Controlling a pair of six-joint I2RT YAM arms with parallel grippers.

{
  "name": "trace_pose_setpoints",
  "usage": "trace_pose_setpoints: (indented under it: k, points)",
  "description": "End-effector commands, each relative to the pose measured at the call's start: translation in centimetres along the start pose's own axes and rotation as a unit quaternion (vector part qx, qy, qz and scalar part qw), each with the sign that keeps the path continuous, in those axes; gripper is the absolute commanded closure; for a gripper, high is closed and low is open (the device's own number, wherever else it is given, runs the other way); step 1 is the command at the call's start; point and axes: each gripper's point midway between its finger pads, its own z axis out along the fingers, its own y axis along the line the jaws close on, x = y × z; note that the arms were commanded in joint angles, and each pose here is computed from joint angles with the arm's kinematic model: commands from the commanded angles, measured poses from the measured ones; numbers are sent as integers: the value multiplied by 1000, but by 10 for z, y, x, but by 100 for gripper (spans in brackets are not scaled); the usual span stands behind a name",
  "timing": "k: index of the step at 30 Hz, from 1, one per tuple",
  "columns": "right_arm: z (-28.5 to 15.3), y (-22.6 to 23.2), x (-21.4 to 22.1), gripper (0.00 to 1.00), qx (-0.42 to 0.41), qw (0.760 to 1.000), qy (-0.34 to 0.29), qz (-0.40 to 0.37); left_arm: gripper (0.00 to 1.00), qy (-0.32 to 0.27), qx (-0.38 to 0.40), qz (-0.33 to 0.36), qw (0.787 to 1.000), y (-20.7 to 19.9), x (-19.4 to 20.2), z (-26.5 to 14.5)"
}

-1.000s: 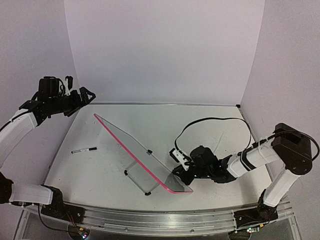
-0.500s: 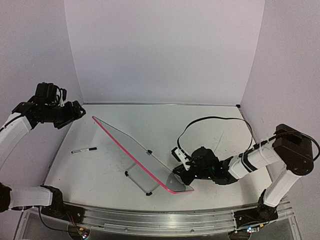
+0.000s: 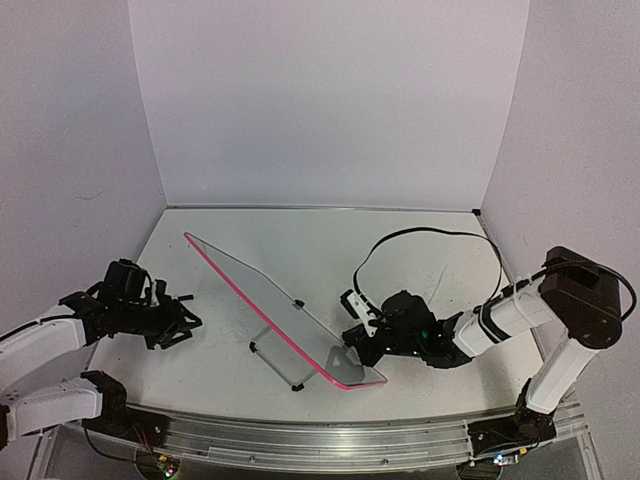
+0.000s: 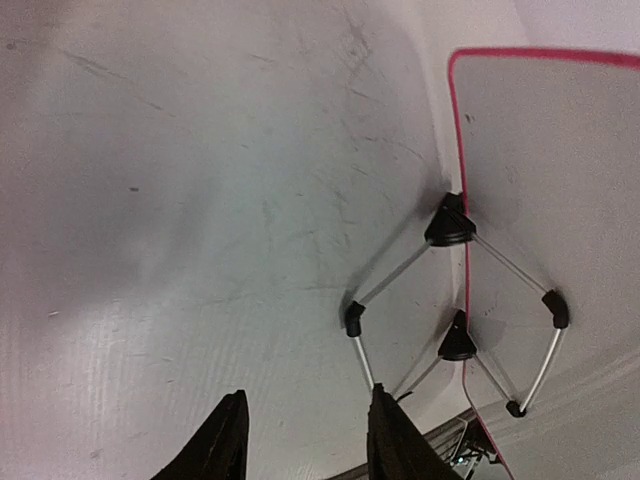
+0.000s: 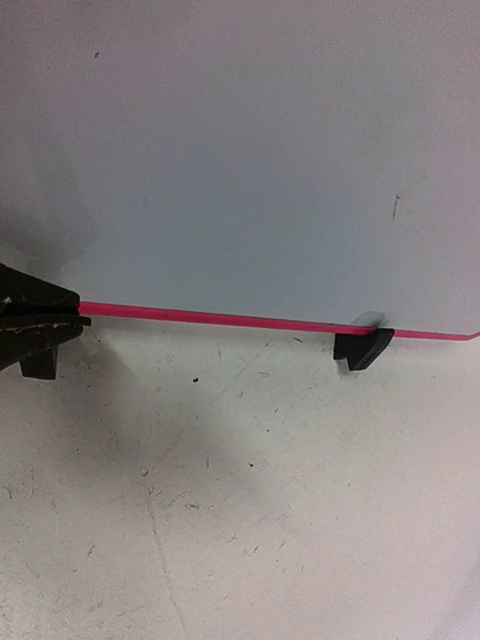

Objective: Write a sentence on the whiteboard
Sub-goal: Adjust the whiteboard at the center of the board.

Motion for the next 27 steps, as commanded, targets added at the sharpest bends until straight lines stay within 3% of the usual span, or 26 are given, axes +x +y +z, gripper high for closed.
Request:
trace_pose_setpoints:
  k: [1, 13, 16, 20, 27]
  points:
    - [0, 2, -8, 100, -4, 1000, -13, 9, 61, -12, 171, 11, 985, -91, 2, 13]
    - [-3, 11, -3, 100, -15, 1000, -13, 18, 88, 56, 252, 17, 966, -156, 41, 71]
    - [-3, 16, -2, 100, -17, 1000, -12, 18, 92, 77, 271, 12, 959, -168, 52, 83]
    - [-4, 26, -1, 100, -22, 1000, -12, 14, 98, 63, 279, 17, 958, -176, 49, 90]
    - [-4, 47, 0, 100, -42, 999, -16, 17, 100, 69, 300, 50, 950, -205, 45, 109]
